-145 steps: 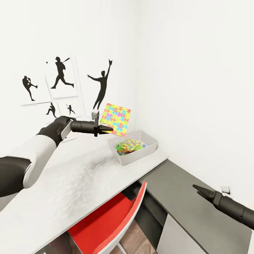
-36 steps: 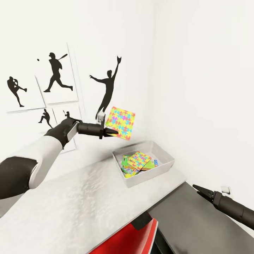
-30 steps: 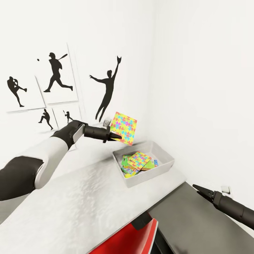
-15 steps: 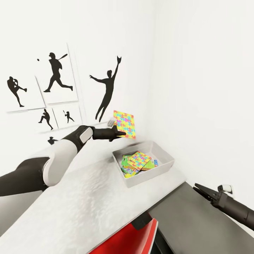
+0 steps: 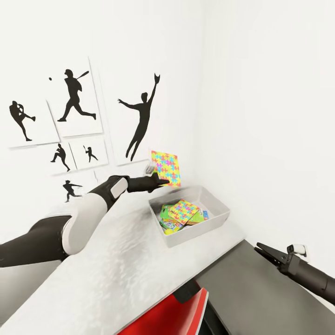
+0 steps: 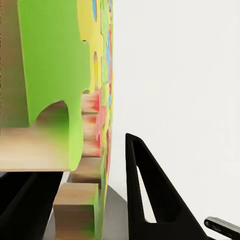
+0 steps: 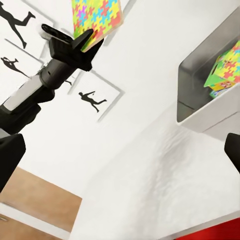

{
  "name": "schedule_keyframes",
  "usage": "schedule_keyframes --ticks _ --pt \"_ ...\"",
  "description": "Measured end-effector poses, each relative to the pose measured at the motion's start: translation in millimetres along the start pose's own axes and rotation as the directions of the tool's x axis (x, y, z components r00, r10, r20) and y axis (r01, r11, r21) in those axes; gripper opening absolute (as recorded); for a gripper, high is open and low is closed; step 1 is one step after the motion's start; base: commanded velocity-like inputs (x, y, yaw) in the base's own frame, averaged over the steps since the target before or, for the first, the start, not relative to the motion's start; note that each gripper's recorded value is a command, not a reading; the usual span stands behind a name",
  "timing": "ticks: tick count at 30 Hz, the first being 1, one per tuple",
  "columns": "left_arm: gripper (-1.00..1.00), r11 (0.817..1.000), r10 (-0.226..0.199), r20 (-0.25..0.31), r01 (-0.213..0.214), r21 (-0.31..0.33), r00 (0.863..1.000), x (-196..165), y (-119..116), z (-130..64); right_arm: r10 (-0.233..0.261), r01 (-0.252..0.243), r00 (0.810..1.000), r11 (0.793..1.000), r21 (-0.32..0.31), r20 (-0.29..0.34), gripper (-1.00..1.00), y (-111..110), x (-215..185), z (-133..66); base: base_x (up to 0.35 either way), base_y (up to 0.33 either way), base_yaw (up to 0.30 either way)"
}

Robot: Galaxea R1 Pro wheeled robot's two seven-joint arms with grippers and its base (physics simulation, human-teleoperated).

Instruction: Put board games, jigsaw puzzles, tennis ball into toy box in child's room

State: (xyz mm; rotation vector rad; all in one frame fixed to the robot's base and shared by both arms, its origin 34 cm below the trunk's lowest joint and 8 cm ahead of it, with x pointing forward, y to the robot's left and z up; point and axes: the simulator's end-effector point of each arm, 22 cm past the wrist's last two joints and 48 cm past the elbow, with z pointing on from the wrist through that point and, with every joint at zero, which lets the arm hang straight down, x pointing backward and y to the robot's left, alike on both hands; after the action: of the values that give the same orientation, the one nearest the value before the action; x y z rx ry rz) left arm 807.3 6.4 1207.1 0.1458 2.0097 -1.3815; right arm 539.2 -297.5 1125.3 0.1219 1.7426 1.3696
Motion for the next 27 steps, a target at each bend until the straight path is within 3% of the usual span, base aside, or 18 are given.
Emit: schedule_keyframes --ticks 7,14,19,27 --pt "-1.00 1.000 0.009 0.017 -0.009 0.014 1.000 39.5 9.9 26.9 0.009 -0.009 1.000 1.000 0.001 0.003 1.00 -2.3 2.3 2.0 0.000 0.000 0.000" --pt "-1.00 0.998 -0.067 0.065 0.065 0.022 0.996 68.5 37.9 31.1 0.016 -0.016 1.000 1.000 0.007 0.000 1.00 -6.7 4.3 3.3 0.000 0.000 0.000" --pt "-1.00 0.993 -0.115 0.070 0.114 0.015 0.991 90.4 57.3 31.6 0.026 -0.026 1.000 1.000 0.009 0.001 1.00 -9.9 6.9 5.2 0.000 0.000 0.000" --pt "-1.00 0.987 -0.151 0.070 0.153 -0.039 0.986 103.7 80.7 32.8 0.038 -0.038 0.999 0.999 0.024 -0.002 1.00 -16.7 10.1 7.1 0.000 0.000 0.000"
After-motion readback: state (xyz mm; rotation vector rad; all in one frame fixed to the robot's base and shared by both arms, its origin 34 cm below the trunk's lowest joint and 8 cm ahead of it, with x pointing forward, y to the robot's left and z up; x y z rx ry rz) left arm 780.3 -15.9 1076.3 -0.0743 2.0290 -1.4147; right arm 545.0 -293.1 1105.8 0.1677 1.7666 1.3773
